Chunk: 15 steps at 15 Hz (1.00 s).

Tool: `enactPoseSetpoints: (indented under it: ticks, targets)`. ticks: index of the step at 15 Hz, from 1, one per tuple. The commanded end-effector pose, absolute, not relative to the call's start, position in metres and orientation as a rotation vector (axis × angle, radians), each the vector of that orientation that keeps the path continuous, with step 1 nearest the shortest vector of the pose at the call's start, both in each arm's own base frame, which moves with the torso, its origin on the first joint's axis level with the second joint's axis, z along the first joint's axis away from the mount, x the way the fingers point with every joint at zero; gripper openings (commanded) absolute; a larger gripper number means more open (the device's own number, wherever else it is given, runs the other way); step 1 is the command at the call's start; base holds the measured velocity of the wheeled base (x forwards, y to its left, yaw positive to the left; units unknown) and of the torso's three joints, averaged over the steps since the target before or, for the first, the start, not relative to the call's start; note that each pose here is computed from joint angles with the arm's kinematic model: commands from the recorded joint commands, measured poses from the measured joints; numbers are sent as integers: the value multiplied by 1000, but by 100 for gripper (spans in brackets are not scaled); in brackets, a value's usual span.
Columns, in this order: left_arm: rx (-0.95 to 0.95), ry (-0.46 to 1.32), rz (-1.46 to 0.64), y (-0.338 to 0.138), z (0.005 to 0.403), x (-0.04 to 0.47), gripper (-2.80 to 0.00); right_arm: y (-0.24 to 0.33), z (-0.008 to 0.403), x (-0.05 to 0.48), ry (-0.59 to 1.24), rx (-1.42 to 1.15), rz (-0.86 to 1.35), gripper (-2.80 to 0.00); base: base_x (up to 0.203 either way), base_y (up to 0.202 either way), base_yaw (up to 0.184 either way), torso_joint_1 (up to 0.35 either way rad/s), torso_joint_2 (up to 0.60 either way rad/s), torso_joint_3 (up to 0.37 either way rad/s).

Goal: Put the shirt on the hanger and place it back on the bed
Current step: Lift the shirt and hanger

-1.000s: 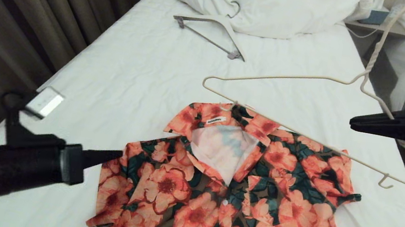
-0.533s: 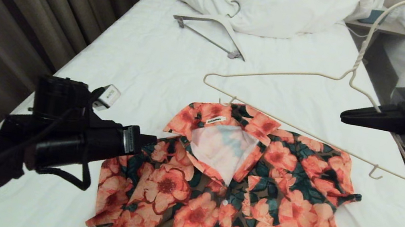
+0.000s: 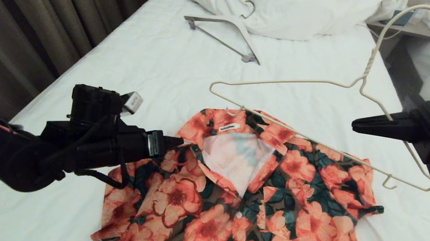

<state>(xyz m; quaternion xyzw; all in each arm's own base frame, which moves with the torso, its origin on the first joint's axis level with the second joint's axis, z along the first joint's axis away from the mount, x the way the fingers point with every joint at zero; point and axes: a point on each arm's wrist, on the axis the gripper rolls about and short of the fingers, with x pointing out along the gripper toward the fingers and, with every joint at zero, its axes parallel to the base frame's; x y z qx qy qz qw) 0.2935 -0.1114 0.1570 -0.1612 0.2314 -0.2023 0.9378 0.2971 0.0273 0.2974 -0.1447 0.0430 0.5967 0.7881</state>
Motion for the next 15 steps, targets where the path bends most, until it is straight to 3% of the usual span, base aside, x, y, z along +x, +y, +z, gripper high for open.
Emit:
enactPoseSetpoints:
  ticks: [1,8,15]
  targets:
    - [-332,472,-414,-116,154,307,0,31,296,299,88,-312,1303,-280,0,0,0,0,0,0]
    - [-306,498,-386,-139,137,322,0,32,292,318,83,-315,1301,-280,0,0,0,0,0,0]
    - [-319,424,-439,-156,172,288,0,25,292,325,83,-317,1280,-280,0,0,0,0,0,0]
